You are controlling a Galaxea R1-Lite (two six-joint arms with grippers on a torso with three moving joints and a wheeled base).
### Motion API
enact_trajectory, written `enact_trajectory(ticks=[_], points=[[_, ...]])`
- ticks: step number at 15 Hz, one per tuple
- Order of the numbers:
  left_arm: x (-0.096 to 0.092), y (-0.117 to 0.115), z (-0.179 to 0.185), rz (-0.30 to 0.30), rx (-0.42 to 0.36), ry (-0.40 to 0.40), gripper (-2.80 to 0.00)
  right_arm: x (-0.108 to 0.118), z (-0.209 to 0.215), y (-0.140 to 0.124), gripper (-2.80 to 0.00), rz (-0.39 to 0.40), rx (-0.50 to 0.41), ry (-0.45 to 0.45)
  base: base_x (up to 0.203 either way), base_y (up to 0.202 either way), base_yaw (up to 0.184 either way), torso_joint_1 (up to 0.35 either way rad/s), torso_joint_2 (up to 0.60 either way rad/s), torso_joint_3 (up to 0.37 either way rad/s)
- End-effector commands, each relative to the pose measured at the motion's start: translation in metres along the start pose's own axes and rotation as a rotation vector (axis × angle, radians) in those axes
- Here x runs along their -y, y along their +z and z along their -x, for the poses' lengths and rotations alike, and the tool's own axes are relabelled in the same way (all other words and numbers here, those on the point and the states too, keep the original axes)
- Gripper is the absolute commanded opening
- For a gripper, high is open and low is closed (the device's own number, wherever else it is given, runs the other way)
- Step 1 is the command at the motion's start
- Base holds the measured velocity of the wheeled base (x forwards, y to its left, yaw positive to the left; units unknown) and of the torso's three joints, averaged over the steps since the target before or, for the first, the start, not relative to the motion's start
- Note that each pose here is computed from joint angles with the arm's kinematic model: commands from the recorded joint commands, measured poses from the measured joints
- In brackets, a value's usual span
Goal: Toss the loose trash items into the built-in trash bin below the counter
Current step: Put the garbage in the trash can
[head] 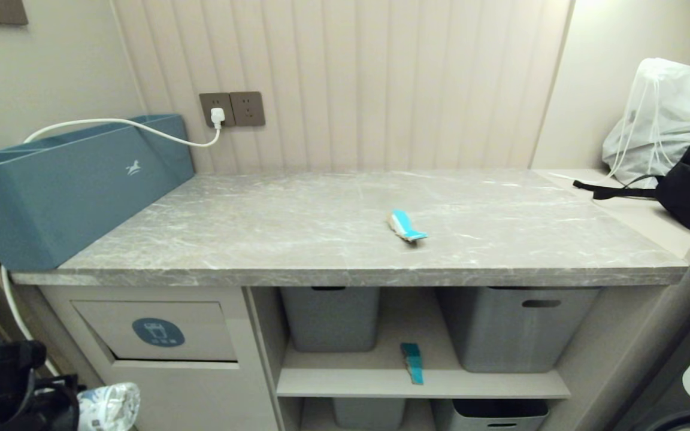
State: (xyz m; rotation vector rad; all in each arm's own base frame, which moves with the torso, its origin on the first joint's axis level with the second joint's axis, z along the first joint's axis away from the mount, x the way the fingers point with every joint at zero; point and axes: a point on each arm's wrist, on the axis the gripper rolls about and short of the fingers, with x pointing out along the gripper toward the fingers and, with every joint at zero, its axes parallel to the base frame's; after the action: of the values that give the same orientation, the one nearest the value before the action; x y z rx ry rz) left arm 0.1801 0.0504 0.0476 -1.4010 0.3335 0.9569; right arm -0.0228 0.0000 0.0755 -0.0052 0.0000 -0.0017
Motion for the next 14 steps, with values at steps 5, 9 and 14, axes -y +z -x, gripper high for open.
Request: enact_trajectory(ticks=[5,9,14], points=[[-0.010,0.032,0.002,0.133,0.123,-0.026,-2.80,0.000,0.000,0.000,-2.80,0.000,0.000,0.000,0.000,0.000,0.000,0.000,0.00,0.000],[-0.023,0.034,0.009,0.150,0.138,0.009,-2.80,0.000,0.000,0.000,-2.80,0.001,0.000,0.000,0.000,0.000,0.000,0.000,0.00,0.000],[-0.024,0.034,0.010,0.151,0.138,0.008,-2.80,0.000,0.000,0.000,-2.80,0.001,0.000,0.000,0.000,0.000,0.000,0.000,0.00,0.000]])
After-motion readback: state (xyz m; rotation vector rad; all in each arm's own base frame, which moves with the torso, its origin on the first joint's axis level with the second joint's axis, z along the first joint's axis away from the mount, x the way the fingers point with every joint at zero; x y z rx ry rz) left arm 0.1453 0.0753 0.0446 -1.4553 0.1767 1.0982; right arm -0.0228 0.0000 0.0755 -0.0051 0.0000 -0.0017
